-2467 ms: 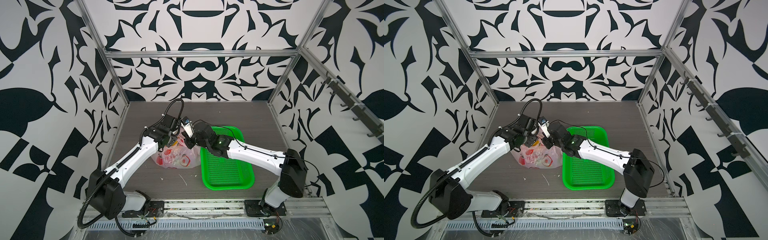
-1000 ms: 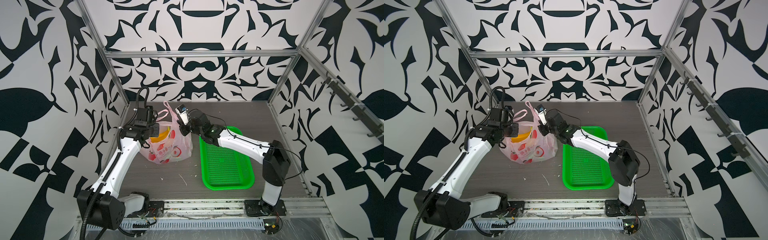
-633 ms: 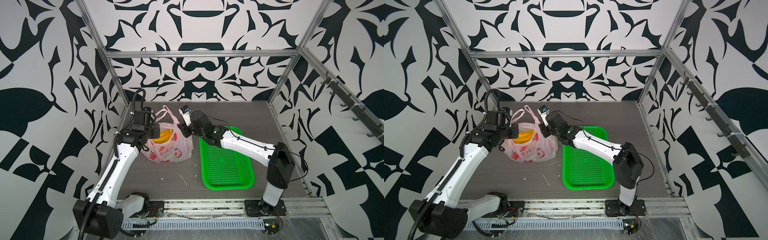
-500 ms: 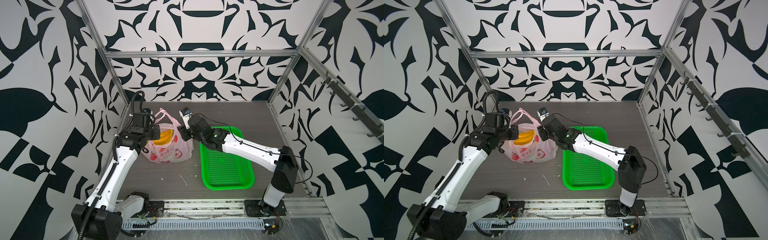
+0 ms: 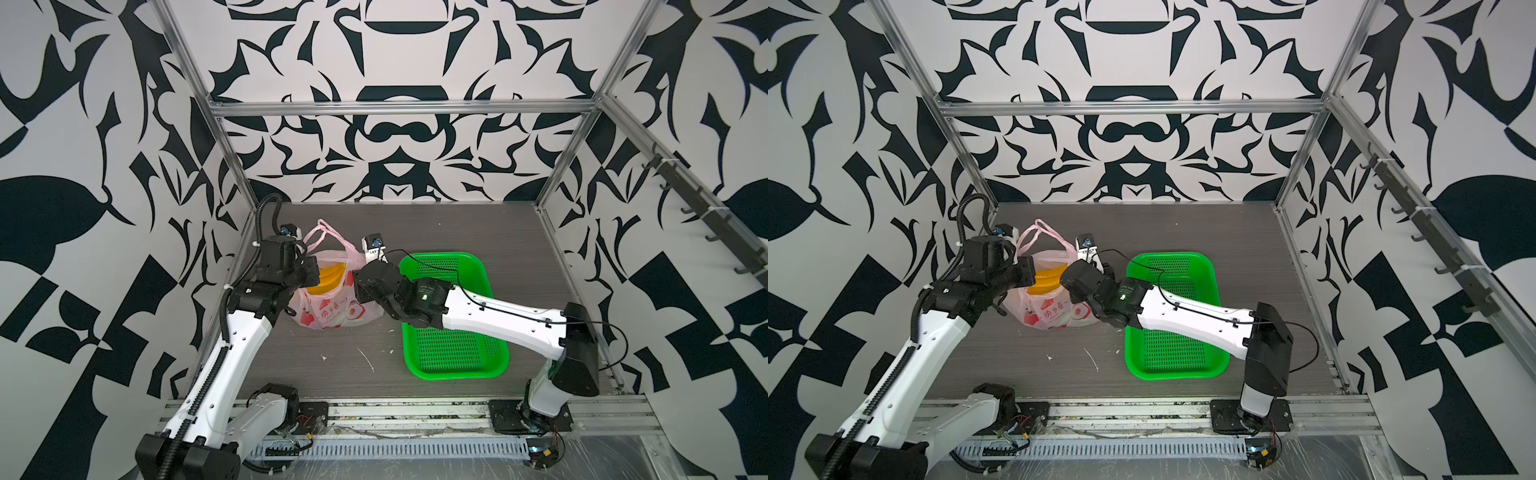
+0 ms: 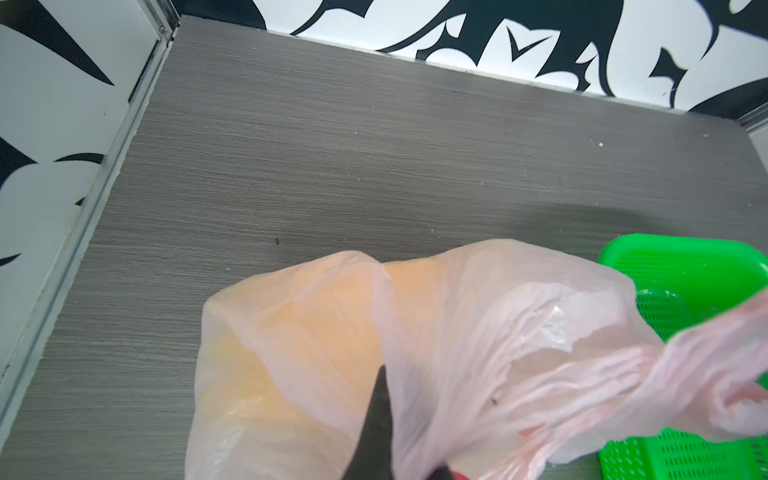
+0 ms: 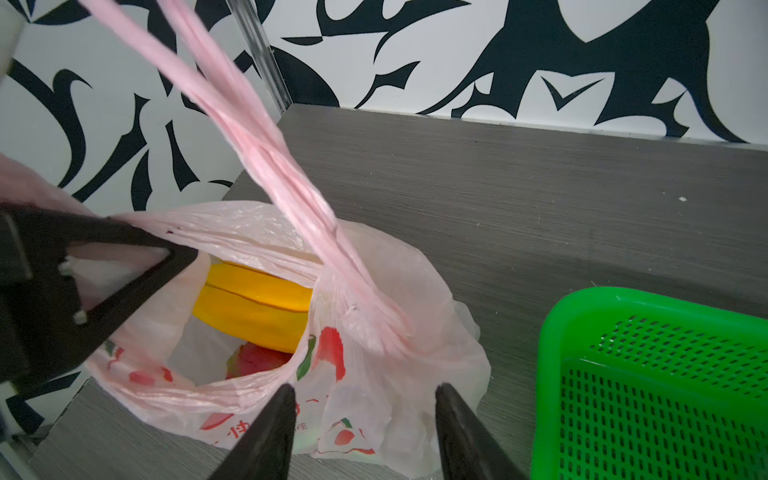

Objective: Untie the knot of the plastic bag and take out the fruit

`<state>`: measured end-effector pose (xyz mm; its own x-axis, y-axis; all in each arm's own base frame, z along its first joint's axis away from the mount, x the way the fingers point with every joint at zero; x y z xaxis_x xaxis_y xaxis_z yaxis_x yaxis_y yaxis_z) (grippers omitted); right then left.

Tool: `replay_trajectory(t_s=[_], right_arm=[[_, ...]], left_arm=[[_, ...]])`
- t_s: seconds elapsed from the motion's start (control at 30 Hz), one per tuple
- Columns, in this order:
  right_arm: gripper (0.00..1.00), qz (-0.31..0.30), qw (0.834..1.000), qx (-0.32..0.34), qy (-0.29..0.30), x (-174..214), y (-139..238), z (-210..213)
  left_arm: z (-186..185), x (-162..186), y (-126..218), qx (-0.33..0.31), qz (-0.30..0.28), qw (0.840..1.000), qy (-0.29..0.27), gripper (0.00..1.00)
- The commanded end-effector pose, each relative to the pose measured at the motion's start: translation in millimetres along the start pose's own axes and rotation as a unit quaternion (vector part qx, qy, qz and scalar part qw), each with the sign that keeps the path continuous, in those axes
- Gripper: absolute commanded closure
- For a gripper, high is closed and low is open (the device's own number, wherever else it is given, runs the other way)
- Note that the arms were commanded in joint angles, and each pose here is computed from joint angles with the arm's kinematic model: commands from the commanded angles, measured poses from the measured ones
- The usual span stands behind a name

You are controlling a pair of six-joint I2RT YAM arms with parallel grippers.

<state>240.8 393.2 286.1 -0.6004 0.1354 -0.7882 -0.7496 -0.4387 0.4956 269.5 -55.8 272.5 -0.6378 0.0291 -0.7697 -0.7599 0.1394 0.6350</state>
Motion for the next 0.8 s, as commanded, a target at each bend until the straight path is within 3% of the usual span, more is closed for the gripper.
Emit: replay_trajectory(t_s=[0.0, 0.2, 0.77], right_arm=[[0.43, -0.027, 0.998, -0.004, -0.052, -9, -5, 13], [0.34, -0.021, 0.997, 0.006, -0.075, 4, -29, 19], [0.23, -0.045, 0.988, -0.017, -0.145, 8, -49, 29]], left_arm=[[-3, -5, 3, 0.016, -0.025, 0.999, 0.016, 1.00], [-6, 0, 1, 0.031, -0.028, 0.999, 0.017, 1.00], [-12, 1, 2, 0.057, -0.040, 0.997, 0.016, 1.00]])
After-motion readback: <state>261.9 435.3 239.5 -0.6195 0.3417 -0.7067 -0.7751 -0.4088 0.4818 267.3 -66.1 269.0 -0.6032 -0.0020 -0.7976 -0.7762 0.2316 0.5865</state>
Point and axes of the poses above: each gripper's point midway between its finger pads, its own y axis back along the fingers, its own z axis along the line the jaws close on, x = y × z, the point moved 5 cm from there along y, back along the fingers, and after that the axes turned 9 degrees about -y, right-handed, at the moved point
